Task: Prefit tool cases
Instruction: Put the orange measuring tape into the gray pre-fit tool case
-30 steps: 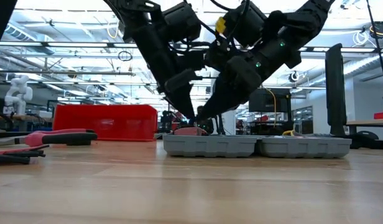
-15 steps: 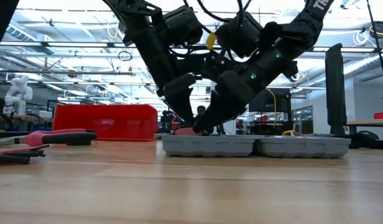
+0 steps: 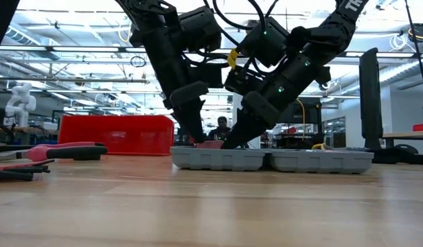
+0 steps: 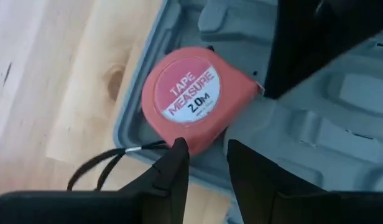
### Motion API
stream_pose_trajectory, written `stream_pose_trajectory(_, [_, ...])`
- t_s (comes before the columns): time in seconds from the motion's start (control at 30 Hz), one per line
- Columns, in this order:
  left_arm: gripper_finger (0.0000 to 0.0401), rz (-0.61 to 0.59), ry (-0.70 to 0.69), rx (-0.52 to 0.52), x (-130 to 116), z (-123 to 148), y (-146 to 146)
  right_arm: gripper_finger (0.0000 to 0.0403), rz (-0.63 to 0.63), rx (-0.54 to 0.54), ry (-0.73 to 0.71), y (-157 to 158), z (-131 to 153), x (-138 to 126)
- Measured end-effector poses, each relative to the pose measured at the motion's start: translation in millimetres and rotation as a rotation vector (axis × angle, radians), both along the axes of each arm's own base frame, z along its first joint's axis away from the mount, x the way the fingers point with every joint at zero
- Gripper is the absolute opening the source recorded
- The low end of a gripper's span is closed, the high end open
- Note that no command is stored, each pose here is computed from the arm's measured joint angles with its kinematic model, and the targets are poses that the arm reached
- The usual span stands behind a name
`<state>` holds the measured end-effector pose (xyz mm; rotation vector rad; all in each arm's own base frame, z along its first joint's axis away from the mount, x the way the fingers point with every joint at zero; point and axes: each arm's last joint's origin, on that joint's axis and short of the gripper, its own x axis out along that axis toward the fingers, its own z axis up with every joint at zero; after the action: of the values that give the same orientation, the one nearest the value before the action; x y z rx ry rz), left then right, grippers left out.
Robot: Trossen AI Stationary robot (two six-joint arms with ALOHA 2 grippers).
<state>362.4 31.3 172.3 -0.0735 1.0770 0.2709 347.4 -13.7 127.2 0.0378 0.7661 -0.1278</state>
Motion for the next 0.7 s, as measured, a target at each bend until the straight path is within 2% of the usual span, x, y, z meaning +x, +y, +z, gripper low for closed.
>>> stream_pose_trajectory(0.2, [0.0116,0.000,-0.006,-0.024,0.5,0.0,-5.0,0.0000,-0.045,-0.081,0.019,-3.0,1.0,-1.7])
stream_pose_trajectory(0.4, [0.0116,-0.006,-0.002,-0.016,1.5,2.4,-8.2,0.0000,-0.037,-0.082,0.004,-3.3,12.9,-4.8])
stream_pose_trajectory(0.47, [0.0116,-0.003,0.014,0.012,0.8,9.4,-7.6,0.0000,-0.035,-0.079,-0.017,-2.6,21.7,-6.6])
stream_pose_trajectory(0.63, [0.0116,0.014,0.043,0.167,-2.9,28.2,-2.3,0.0000,-0.055,-0.113,-0.096,-7.2,42.1,-8.3])
stream_pose_trajectory(0.7, [0.0116,0.008,0.029,0.179,-2.2,30.5,1.9,0.0000,-0.062,-0.111,-0.104,-12.7,41.3,-7.3])
